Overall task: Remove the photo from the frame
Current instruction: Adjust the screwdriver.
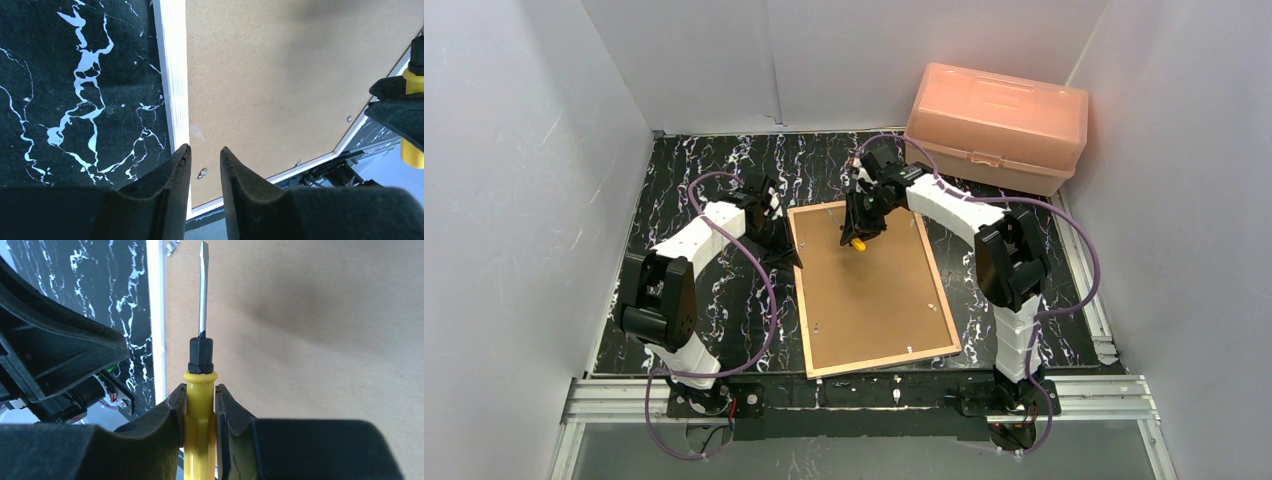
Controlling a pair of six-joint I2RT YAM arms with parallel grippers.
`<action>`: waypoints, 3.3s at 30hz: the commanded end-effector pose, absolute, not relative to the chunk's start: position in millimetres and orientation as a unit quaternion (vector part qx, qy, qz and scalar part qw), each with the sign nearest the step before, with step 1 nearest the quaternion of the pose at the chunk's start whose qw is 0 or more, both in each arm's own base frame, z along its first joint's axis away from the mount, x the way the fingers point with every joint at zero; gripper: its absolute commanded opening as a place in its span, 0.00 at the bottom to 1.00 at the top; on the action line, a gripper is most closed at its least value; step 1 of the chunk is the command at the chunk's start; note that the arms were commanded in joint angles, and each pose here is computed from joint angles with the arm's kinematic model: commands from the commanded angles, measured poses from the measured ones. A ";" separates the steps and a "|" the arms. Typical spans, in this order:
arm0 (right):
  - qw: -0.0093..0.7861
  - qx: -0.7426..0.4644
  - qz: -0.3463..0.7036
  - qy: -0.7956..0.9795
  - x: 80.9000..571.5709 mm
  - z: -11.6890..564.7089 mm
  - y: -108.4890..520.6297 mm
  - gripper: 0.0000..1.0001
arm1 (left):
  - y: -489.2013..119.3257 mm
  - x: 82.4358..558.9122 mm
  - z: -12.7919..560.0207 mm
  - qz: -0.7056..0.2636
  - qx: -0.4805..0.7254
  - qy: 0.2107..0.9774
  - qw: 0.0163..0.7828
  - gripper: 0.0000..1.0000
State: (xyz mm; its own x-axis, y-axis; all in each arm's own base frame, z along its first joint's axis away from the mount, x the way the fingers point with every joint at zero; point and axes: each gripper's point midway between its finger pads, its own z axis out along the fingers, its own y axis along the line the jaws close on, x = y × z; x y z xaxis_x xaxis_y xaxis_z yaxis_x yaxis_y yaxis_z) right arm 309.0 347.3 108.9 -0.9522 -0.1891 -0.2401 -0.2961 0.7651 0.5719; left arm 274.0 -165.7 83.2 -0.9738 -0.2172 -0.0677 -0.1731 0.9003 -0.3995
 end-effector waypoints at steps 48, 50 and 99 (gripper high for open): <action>0.003 -0.113 0.328 0.938 286.6 87.4 443.8 0.01 | -132.4 292.2 85.6 -0.232 -0.133 0.958 0.105 0.28; 0.000 -0.109 0.327 0.939 286.7 87.9 445.0 0.01 | -133.6 292.8 85.2 -0.234 -0.133 0.958 0.103 0.28; 0.018 -0.128 0.326 0.937 276.1 121.2 429.6 0.01 | -149.3 306.7 126.1 -0.284 -0.149 0.939 0.124 0.36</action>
